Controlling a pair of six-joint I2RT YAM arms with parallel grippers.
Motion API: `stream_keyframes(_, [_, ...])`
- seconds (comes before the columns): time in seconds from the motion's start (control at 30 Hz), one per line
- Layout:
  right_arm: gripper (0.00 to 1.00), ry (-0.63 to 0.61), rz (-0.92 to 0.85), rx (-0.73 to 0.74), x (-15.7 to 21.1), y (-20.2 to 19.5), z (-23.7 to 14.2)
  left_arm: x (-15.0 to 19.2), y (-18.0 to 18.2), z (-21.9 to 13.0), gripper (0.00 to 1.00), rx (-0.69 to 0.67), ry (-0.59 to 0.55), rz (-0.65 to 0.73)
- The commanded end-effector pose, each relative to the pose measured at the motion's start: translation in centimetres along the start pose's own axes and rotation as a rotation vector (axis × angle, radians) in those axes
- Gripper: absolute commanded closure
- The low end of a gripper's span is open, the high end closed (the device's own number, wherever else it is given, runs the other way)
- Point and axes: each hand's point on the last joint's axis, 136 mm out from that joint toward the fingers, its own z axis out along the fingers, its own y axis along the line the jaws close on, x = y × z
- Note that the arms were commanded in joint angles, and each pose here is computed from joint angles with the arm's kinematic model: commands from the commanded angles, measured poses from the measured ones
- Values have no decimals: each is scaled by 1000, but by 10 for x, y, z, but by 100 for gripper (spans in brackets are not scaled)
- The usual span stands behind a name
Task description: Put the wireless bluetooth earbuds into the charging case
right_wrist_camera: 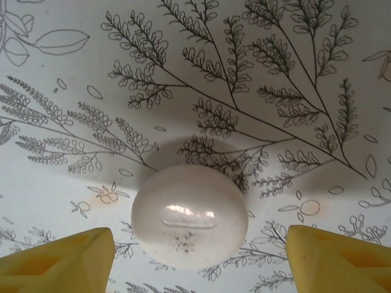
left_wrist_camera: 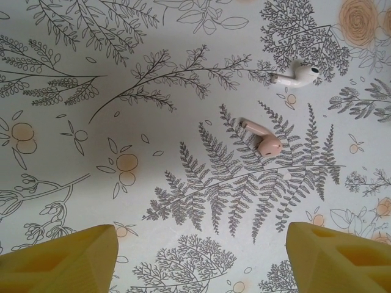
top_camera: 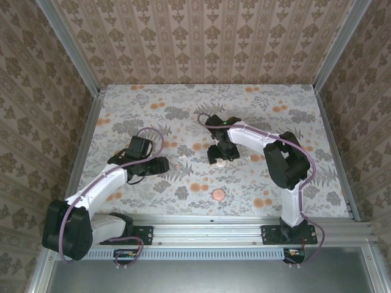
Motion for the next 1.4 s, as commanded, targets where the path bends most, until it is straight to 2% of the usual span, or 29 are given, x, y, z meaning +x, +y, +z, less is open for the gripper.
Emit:
stream_keyframes(0.0, [28, 21, -15, 25, -1, -1, 4, 11, 4, 5, 26, -3, 45, 7])
stream_keyframes(0.17, [32, 32, -22, 31, -6, 0, 13, 16, 6, 9, 27, -2, 64, 2])
stream_keyframes(0.37, [40, 57, -16, 31, -5, 2, 18, 17, 9, 8, 27, -18, 72, 2])
stream_keyframes(0.57, [39, 87, -16, 55, 4, -4, 18, 19, 9, 7, 27, -13, 75, -1])
stream_keyframes(0.77, [55, 73, -17, 48, 6, -5, 13, 20, 9, 8, 27, -9, 63, -3])
stream_keyframes(0.93, [59, -16, 6, 11, 0, -2, -7, 9, -7, -1, 30, 77, -19, 56])
stream_keyframes(1.03, [59, -149, 49, -116, -9, 13, -32, -7, -19, -10, 33, 124, -128, 121])
stream_keyframes(1.17, [59, -356, 123, -479, -19, 55, -72, -20, -56, -25, 34, 292, -316, 312])
stream_keyframes(1.37, [60, -552, 237, -745, -20, 68, -109, -17, -91, -38, 36, 418, -499, 541])
